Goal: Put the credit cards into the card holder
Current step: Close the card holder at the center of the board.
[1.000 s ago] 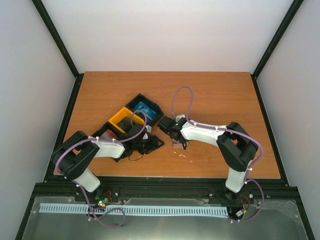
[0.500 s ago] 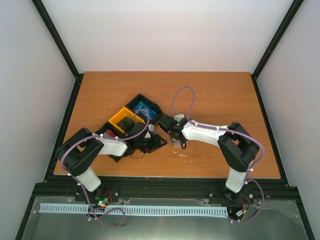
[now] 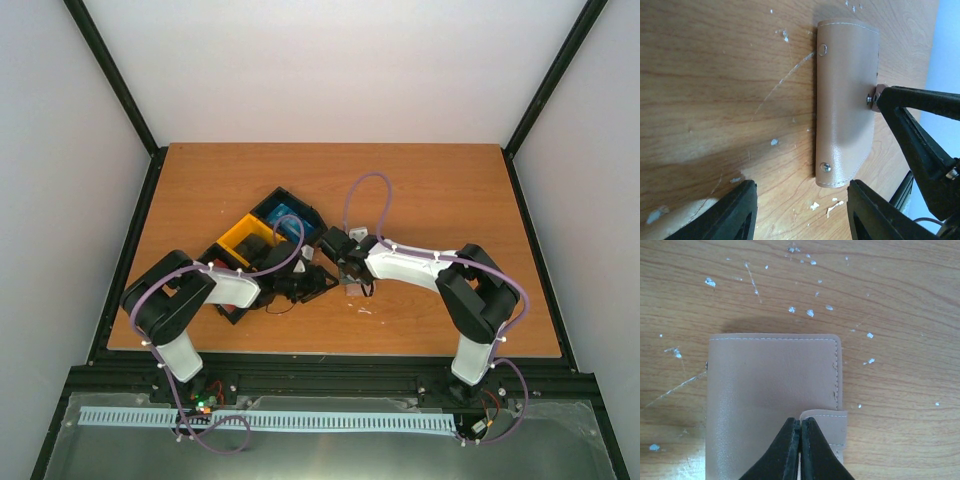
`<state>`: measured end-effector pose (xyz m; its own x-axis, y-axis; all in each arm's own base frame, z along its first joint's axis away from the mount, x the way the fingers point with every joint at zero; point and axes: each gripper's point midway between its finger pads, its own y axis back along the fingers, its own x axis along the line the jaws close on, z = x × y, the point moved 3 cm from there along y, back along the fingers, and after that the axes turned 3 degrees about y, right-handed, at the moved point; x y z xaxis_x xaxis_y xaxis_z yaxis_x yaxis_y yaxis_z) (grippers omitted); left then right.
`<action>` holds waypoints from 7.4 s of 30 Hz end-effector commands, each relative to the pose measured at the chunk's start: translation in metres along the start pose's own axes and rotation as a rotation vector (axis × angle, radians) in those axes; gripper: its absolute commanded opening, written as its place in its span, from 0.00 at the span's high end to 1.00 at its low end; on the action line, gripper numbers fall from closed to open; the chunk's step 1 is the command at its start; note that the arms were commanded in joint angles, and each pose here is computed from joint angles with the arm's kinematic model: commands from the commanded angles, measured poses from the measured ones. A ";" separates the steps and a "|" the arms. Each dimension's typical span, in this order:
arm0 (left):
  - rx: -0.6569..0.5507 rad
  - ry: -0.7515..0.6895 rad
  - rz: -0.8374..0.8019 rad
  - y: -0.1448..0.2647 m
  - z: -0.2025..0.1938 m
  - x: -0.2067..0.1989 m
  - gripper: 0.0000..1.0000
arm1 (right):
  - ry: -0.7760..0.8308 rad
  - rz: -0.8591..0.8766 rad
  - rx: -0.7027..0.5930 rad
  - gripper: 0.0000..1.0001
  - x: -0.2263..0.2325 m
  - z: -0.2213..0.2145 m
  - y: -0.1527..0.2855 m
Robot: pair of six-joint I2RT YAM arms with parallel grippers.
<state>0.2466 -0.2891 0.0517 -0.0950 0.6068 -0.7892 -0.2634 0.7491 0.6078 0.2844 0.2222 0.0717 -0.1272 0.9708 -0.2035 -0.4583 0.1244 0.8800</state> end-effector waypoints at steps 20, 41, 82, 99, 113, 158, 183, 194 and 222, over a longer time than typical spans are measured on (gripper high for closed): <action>0.010 0.020 0.089 -0.007 -0.001 0.022 0.49 | 0.064 0.001 0.062 0.97 0.001 -0.012 -0.008; 0.009 0.020 0.107 -0.007 -0.002 0.026 0.49 | 0.065 0.088 0.142 0.97 0.017 -0.029 -0.032; 0.093 0.050 0.211 -0.051 -0.003 0.046 0.73 | -0.129 0.213 0.012 0.97 -0.020 -0.009 0.003; 0.108 0.077 0.281 -0.055 -0.013 0.072 0.77 | -0.176 0.306 -0.003 0.97 -0.016 -0.011 -0.001; 0.111 0.080 0.283 -0.055 -0.014 0.074 0.77 | -0.165 0.303 0.029 0.97 -0.013 -0.018 -0.011; 0.107 0.084 0.285 -0.054 -0.014 0.075 0.77 | -0.018 0.135 -0.030 0.66 -0.016 -0.013 0.002; 0.108 0.080 0.281 -0.055 -0.013 0.073 0.77 | -0.032 -0.015 -0.018 0.90 -0.030 -0.014 -0.002; 0.109 0.081 0.285 -0.055 -0.014 0.075 0.77 | -0.005 -0.027 -0.001 0.73 -0.025 -0.014 -0.005; 0.110 0.082 0.284 -0.055 -0.014 0.075 0.78 | -0.047 -0.017 -0.043 0.89 -0.029 -0.005 0.014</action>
<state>0.2815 -0.3317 0.0359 -0.0494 0.5849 -0.8096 -0.2380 0.7803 0.5783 0.2742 0.1911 0.0720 -0.0996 0.9713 -0.2161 -0.4593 0.1478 0.8759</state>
